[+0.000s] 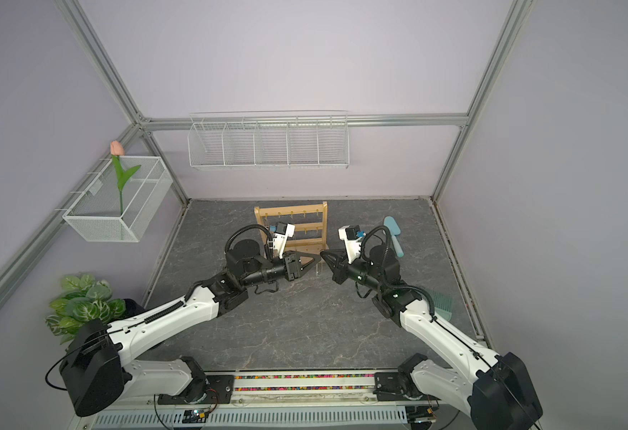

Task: Hang the necklace on the jewelry display stand
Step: Pick up the necklace from the center of the board.

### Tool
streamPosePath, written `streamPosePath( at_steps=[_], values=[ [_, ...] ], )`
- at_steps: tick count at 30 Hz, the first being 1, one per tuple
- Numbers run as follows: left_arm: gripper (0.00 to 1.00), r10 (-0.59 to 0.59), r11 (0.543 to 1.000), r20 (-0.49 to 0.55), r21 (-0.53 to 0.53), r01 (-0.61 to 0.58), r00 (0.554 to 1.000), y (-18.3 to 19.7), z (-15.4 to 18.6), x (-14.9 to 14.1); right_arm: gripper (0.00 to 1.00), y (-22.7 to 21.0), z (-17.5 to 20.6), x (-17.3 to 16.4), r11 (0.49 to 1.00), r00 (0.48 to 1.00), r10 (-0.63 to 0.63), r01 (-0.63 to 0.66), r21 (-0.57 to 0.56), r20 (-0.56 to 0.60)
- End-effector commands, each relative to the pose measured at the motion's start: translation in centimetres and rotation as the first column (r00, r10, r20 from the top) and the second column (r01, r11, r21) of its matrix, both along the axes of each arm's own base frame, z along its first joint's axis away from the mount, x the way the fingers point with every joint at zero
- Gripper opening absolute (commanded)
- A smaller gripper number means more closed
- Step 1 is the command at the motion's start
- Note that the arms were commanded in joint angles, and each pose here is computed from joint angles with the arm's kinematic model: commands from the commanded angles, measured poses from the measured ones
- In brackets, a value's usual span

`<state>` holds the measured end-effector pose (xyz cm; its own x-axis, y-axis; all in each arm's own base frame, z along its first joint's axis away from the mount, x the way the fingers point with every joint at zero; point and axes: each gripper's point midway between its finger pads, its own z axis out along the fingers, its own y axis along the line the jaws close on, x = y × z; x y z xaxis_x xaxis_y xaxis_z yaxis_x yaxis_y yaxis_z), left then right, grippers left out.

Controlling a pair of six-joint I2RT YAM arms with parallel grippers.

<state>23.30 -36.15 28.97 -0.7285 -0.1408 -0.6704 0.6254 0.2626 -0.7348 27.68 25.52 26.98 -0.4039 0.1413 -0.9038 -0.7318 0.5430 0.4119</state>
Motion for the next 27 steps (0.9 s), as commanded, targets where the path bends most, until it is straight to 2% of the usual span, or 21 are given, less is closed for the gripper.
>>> streamPosePath(
  at_steps=[1, 8, 20, 27],
  values=[
    [0.24, 0.023, 1.0, 0.012, -0.02, -0.023, 1.0, 0.3, 0.8, 0.4, 0.07, -0.4, 1.6, -0.1, 0.998, 0.998, -0.027, 0.025, 0.051, 0.049],
    [0.26, 0.032, 0.999, 0.008, -0.013, -0.032, 0.999, 0.4, 0.7, 0.5, 0.07, -0.7, 2.9, -0.7, 0.996, 0.996, -0.031, 0.024, 0.085, 0.085],
    [0.26, 0.041, 0.999, 0.005, -0.008, -0.041, 0.999, 0.5, 0.6, 0.7, 0.07, -0.9, 3.1, -0.9, 0.996, 0.993, -0.039, 0.03, 0.081, 0.107],
    [0.28, 0.128, 0.989, 0.009, 0.069, -0.128, 0.992, 1.3, -1.0, 2.0, 0.07, -0.9, 4.2, -1.5, 0.995, 0.99, -0.029, 0.016, 0.097, 0.135]
  ],
)
